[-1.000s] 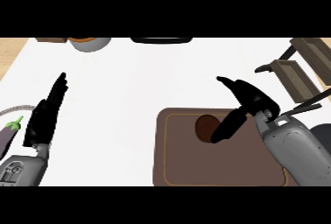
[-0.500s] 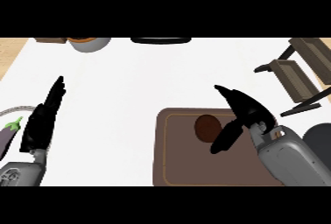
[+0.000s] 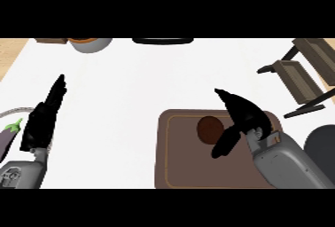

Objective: Pick the cupcake from the tray and place it in the tiered basket

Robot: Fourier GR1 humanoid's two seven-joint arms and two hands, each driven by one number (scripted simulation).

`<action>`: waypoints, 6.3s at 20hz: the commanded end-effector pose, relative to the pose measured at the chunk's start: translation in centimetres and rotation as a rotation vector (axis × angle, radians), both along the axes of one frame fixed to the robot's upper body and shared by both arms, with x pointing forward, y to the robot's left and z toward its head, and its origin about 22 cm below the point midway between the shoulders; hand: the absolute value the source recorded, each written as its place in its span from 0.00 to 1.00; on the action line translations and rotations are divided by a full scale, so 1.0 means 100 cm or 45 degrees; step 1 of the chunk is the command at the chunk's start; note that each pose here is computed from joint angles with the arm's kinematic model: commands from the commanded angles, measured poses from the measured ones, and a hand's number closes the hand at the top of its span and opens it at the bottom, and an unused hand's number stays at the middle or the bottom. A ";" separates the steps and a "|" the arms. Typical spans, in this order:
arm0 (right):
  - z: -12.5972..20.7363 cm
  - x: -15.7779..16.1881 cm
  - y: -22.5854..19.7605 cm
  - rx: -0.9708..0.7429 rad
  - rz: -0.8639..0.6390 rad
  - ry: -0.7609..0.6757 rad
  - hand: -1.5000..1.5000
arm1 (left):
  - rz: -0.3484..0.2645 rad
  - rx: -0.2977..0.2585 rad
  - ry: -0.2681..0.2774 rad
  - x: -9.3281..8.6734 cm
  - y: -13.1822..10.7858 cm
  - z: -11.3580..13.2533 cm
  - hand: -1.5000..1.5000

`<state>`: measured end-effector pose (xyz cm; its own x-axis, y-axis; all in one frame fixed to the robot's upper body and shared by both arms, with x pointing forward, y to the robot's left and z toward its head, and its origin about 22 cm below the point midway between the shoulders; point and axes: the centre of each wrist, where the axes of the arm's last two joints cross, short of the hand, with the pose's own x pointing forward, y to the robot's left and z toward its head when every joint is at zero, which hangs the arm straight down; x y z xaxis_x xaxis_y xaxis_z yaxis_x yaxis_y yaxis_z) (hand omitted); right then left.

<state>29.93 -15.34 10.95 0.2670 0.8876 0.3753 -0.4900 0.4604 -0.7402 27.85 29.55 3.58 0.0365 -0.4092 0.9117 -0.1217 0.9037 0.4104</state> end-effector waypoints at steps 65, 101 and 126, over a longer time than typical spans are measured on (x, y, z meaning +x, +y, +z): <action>0.204 -0.112 -0.026 0.388 0.085 -1.084 1.00 | 0.033 -0.009 0.005 -0.003 -0.003 -0.011 0.50; 0.296 0.047 -0.220 -0.470 0.058 -1.171 1.00 | -0.015 0.004 0.002 0.014 0.000 0.011 0.50; 0.234 0.094 -0.277 0.195 -0.115 -0.953 0.00 | -0.011 -0.002 0.009 0.005 -0.005 0.003 0.50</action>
<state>39.15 -42.82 34.10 -0.0161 0.8406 0.5414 0.1110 0.5396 -0.8346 27.92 29.42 3.19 0.0308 -0.4097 0.9117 -0.1108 0.9051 0.4105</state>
